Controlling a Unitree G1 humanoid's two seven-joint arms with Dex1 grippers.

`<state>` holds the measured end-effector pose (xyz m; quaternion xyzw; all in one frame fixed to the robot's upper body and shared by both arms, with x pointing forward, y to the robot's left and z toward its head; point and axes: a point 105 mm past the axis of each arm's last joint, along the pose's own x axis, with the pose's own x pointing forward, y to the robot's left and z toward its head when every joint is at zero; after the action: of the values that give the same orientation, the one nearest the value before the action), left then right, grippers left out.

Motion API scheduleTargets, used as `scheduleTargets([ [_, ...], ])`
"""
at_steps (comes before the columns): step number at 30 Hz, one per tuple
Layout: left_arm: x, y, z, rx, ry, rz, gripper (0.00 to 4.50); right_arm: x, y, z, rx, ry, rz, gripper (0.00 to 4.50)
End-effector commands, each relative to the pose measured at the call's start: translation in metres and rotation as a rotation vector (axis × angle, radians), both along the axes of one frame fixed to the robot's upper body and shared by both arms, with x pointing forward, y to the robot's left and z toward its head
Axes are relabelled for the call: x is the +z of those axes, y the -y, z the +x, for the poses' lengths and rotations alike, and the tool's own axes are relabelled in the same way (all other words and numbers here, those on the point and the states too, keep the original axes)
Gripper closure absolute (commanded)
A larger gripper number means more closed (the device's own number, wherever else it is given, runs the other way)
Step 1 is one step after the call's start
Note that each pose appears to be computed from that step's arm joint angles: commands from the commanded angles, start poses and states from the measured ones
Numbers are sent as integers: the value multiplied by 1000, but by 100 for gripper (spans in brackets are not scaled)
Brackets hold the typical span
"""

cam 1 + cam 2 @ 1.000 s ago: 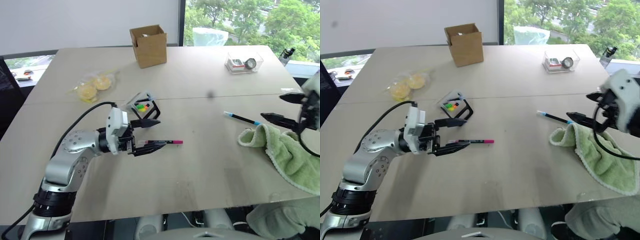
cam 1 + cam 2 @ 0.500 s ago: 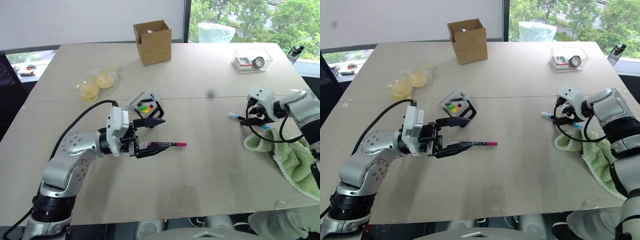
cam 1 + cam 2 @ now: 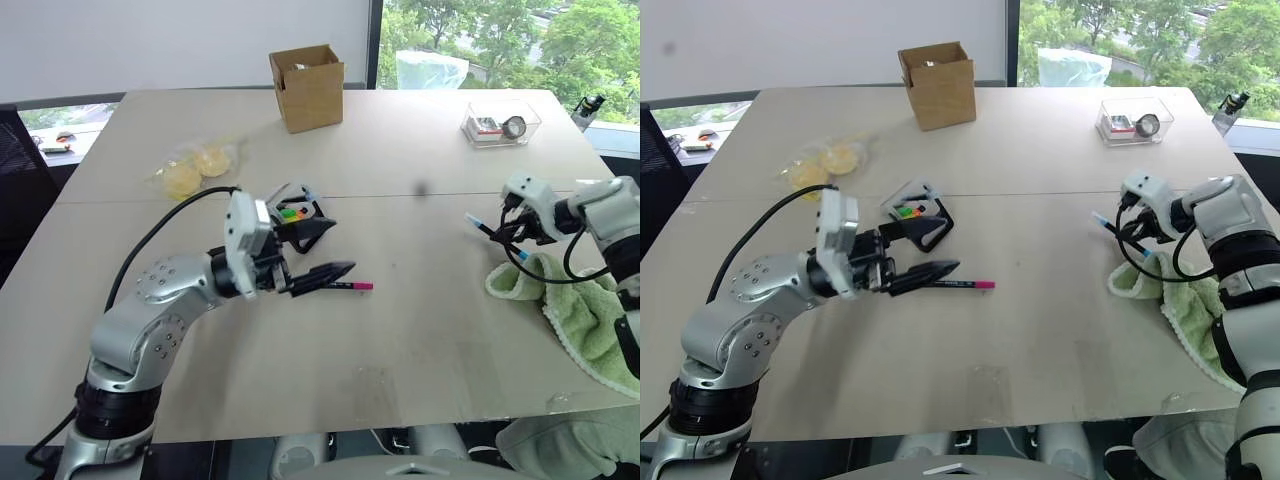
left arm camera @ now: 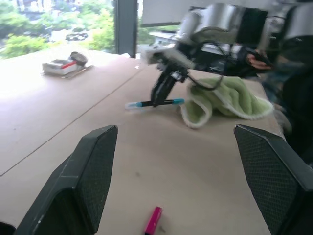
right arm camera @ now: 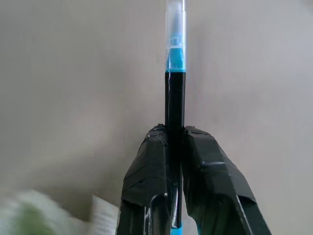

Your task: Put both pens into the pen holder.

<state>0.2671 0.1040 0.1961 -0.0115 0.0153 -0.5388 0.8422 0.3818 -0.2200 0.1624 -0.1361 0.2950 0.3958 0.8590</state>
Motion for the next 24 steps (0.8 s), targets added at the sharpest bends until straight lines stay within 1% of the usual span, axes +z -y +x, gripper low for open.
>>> scheduleTargets([
  [1,12,16,4,-2,-138,-112,56,60,-37,-21,67,122,262,442],
  [4,28,43,18,-5,-224,-285,56,77,-71,-53,111,170,390,442],
  [7,42,55,27,2,-281,-389,56,80,-94,-79,142,168,468,442],
  [10,48,62,29,-24,-289,-393,56,80,-115,-103,198,164,513,442],
  [14,55,63,32,-52,-296,-411,56,81,-125,-111,207,169,540,442],
  [18,56,68,26,-111,-302,-387,171,78,-128,-114,204,169,533,450],
  [19,56,69,24,-122,-303,-380,216,78,-129,-115,208,171,532,450],
  [20,56,69,23,-130,-305,-379,250,78,-130,-116,216,174,530,450],
  [22,56,70,22,-138,-307,-380,350,78,-131,-118,224,178,533,450],
  [23,57,70,22,-143,-305,-383,385,78,-131,-118,226,184,532,450],
  [24,58,69,21,-146,-307,-386,436,79,-131,-118,229,190,537,450],
])
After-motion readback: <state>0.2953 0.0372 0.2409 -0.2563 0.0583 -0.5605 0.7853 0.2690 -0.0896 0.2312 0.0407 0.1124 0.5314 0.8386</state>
